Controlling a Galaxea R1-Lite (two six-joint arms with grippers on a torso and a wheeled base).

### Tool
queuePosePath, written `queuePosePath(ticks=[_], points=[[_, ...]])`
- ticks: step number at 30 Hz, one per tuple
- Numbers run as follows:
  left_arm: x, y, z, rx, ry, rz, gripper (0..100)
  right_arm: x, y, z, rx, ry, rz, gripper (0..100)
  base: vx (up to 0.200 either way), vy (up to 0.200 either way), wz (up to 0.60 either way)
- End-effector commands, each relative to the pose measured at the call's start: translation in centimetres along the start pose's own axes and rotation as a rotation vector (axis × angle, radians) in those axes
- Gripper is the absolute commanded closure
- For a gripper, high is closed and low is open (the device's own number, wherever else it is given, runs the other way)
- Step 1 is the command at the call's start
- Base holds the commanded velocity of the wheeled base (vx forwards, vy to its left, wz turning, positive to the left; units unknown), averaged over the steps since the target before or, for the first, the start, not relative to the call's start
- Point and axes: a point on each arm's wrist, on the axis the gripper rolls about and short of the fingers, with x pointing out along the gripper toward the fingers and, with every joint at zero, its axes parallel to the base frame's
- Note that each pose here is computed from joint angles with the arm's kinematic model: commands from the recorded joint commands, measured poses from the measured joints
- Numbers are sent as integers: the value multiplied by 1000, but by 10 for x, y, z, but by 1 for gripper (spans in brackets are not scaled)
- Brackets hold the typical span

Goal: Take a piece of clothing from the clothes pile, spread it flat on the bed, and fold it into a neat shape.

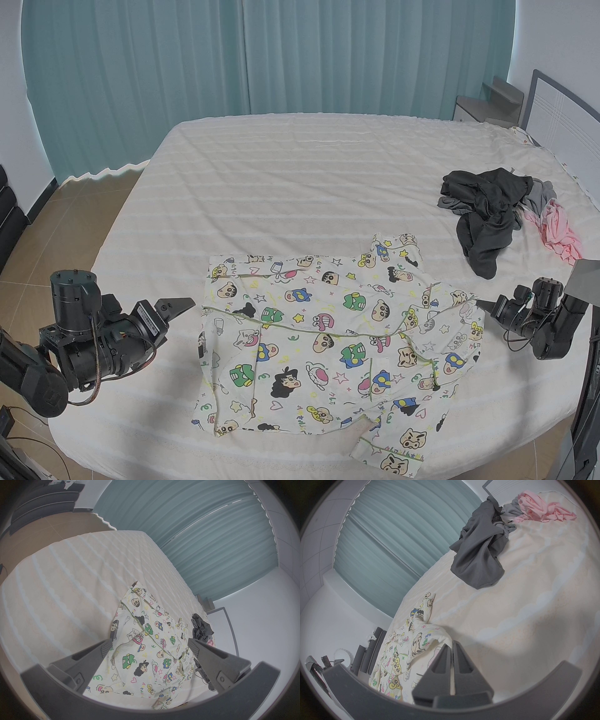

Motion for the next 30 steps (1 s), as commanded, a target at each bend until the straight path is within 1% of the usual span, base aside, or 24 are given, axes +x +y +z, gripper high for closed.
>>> queuePosePath(ticks=[1, 5, 6, 12, 16, 17, 18, 19, 20, 21, 24, 25, 27, 30], points=[[2, 2, -1, -1, 7, 8, 0, 0, -6, 0, 5, -7, -12, 100, 0, 0, 0], [4, 3, -2, -2, 12, 14, 0, 0, -8, 5, 4, -24, -16, 100, 0, 0, 0], [5, 4, -2, -3, 17, 20, 0, 0, -8, 5, 2, -27, -15, 0, 0, 0, 0], [10, 7, -7, -6, 49, 32, 0, -3, -8, 10, -4, -47, -21, 0, 0, 0, 0], [25, 9, -12, -1, 83, 53, 0, -6, -3, 15, -14, -62, -14, 0, 0, 0, 0], [39, 10, -12, 3, 96, 65, 0, -8, 3, 18, -20, -69, -7, 0, 0, 0, 0], [42, 11, -12, 4, 97, 71, 0, -9, 3, 19, -21, -70, -6, 0, 0, 0, 0], [55, 16, -15, 21, 113, 97, 0, -12, 10, 21, -28, -73, 2, 0, 0, 0, 0], [56, 16, -15, 24, 113, 99, 0, -11, 11, 20, -29, -71, 4, 0, 0, 0, 0], [65, 23, -17, 79, 128, 126, 0, -14, 22, 21, -38, -66, 20, 0, 0, 0, 0], [77, 35, -29, 135, 187, 170, 0, -16, 38, 20, -53, -59, 47, 0, 0, 0, 0], [77, 35, -29, 135, 187, 170, 0, -16, 38, 20, -53, -59, 47, 0, 0, 0, 0], [87, 42, -46, 183, 249, 198, 0, -19, 51, 19, -65, -52, 68, 0, 0, 0, 0], [93, 47, -57, 240, 277, 233, 0, -20, 58, 16, -75, -52, 84, 0, 0, 0, 0]])
